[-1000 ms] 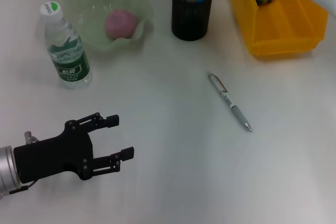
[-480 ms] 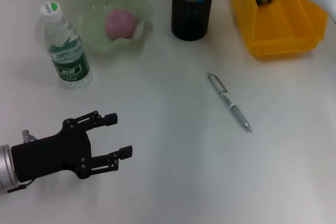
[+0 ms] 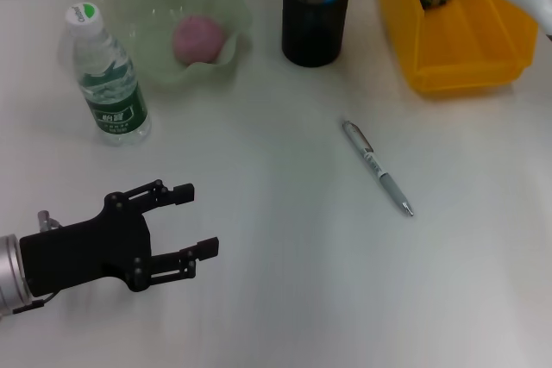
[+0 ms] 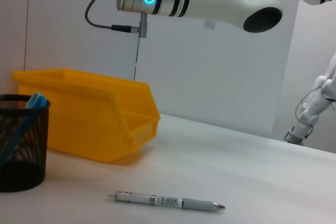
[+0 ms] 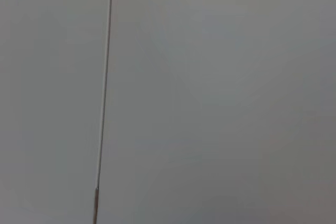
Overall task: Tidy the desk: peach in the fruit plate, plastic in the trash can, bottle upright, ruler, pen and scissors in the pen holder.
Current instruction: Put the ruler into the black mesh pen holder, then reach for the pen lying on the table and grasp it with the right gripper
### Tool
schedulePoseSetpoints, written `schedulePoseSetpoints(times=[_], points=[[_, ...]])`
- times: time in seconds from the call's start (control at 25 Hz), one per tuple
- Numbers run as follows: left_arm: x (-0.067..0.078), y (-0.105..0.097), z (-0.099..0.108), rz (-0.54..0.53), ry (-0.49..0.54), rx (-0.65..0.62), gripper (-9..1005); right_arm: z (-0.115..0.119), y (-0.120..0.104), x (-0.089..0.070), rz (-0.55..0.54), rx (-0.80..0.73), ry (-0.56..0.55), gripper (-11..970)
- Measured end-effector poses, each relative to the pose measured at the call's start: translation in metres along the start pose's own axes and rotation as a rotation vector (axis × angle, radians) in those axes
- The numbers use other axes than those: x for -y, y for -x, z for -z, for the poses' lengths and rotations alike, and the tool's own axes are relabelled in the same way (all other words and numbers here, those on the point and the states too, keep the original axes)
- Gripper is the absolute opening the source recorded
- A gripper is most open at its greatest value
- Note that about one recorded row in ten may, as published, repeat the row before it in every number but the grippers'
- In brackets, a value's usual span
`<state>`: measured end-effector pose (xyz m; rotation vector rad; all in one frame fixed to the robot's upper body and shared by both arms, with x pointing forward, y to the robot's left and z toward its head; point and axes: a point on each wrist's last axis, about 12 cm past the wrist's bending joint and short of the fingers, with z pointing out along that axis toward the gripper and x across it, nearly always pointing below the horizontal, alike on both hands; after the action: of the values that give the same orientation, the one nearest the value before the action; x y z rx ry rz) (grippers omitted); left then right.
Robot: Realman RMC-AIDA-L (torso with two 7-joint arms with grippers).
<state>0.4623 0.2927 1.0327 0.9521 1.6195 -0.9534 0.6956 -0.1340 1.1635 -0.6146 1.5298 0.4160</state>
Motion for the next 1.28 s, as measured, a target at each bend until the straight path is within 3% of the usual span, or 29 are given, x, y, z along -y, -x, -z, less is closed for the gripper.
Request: schedulePoseSetpoints(times=[0.2,0.4,0.56,0.72,0.92,1.0,1.08,1.28], points=[[0.0,0.0,0.0,-0.001,-0.001,0.0,813,0.001,0.0,0.0,-0.002,0.006,0.002,698],[0.0,0.0,0.0,-0.003,-0.003,-0.001,812,0.014,0.003,0.007,-0.11,0.083,0.027,698],[0.001,0.0,0.0,-0.003,-0.009,0.001,812,0.039,0.007,0.013,-0.223,0.146,0.114,699],[0.001,0.0,0.0,0.0,-0.01,0.002,812,0.067,0.021,0.016,-0.252,0.144,0.27,699],[0.001,0.0,0.0,0.001,-0.009,0.004,812,0.087,0.042,0.014,-0.239,-0.044,0.441,699],[0.002,0.0,0.0,0.002,-0.009,0.005,812,0.088,0.052,0.013,-0.195,-0.244,0.487,698],[0.002,0.0,0.0,0.005,-0.009,0.007,812,0.086,0.054,0.012,-0.18,-0.325,0.496,697],[0.003,-0.001,0.0,0.009,-0.004,0.009,812,0.065,0.057,0.005,-0.086,-0.759,0.439,695]])
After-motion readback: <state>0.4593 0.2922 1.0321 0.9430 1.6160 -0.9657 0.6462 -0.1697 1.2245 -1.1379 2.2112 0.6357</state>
